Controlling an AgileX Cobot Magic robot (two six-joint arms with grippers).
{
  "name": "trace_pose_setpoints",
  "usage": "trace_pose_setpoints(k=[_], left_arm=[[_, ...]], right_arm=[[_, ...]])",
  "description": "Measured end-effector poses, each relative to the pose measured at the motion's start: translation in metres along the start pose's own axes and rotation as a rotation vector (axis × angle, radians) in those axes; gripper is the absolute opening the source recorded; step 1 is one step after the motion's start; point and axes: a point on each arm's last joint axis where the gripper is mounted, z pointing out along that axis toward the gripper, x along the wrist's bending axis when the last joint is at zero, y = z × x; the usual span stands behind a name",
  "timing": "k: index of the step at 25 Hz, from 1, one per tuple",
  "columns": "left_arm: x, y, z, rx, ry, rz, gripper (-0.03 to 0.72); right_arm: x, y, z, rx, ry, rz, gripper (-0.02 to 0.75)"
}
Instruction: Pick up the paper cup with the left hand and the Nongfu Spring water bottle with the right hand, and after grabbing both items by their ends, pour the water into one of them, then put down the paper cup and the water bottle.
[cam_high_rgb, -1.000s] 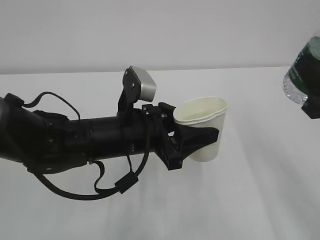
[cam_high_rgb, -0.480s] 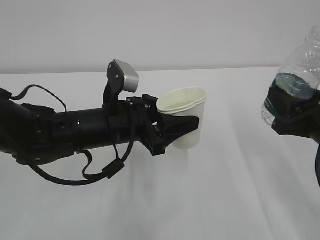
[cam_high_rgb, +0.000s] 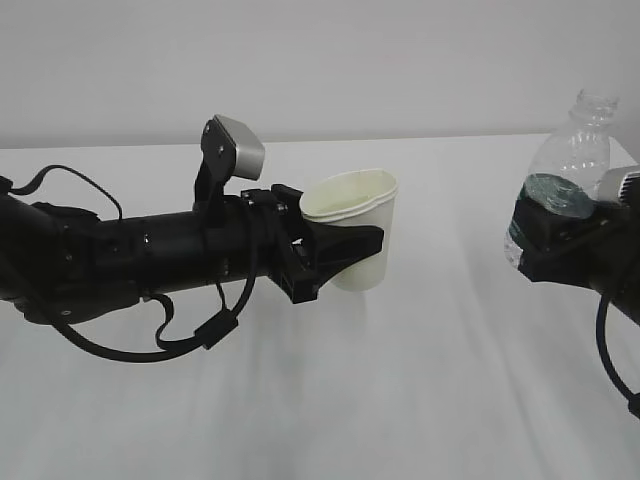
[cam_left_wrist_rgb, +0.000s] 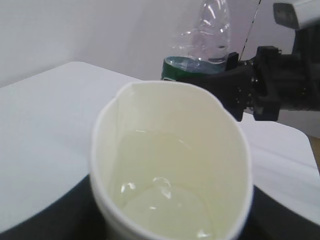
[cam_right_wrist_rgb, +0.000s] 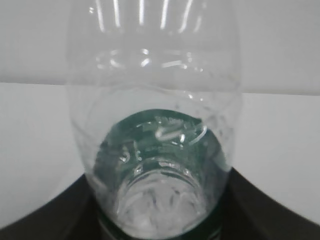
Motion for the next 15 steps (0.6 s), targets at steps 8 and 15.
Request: trace_pose_setpoints(k=[8,15], left_arm=[[-0.001,0.0,0.0,0.005,-0.008,0.006,0.419],[-0.001,-0.001,0.0,0.008,-0.011,0.008,0.419]], right_arm=[[-0.002,-0.012,0.031,0.022,0.0,-0.028,0.421],[-0.004,-0.024,0.057,0.034,0.001,-0.039,0.421]])
